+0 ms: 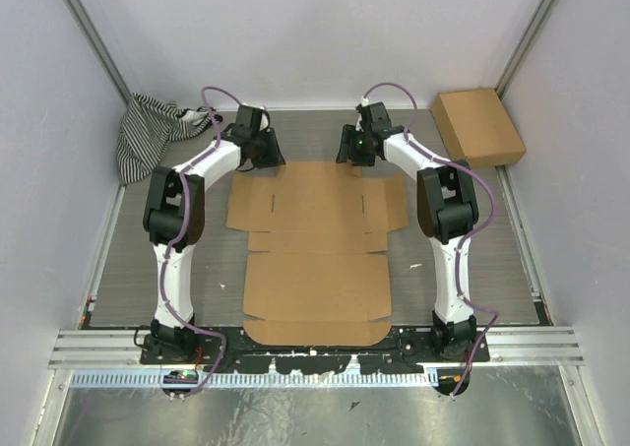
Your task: Fold the paper box
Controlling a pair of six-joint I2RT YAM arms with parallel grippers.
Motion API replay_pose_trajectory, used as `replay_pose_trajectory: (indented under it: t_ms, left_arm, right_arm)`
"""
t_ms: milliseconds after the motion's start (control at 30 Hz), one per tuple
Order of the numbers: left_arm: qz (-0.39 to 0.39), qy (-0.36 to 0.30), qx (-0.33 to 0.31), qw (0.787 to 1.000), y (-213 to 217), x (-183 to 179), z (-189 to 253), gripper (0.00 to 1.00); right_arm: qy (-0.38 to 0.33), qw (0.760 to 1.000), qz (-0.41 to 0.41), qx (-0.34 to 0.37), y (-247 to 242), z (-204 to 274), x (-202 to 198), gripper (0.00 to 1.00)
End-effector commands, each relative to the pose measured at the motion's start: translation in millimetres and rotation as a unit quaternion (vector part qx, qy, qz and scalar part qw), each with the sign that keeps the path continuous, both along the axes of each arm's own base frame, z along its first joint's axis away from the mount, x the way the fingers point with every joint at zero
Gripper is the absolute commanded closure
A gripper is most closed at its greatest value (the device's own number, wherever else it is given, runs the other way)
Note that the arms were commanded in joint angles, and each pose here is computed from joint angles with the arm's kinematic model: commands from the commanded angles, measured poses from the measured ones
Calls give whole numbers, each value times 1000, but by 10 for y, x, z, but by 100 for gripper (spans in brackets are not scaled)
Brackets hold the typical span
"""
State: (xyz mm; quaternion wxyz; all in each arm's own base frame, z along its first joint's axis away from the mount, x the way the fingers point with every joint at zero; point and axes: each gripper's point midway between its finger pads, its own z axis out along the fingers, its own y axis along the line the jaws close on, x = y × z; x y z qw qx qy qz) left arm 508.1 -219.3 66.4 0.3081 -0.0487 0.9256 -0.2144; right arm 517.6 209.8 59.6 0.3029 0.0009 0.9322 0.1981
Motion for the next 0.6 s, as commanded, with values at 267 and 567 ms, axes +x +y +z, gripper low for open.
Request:
replay_pose_trajectory:
  t_ms: [267, 567]
  left_arm:
    - [-13, 48, 2, 999, -275, 45, -251, 64]
    - [-1, 90, 42, 995, -130, -50, -456, 63]
  right_arm:
    - [1, 1000, 9, -3, 79, -73, 66, 39]
    - [-14, 1000, -3, -9, 32, 134, 81, 37]
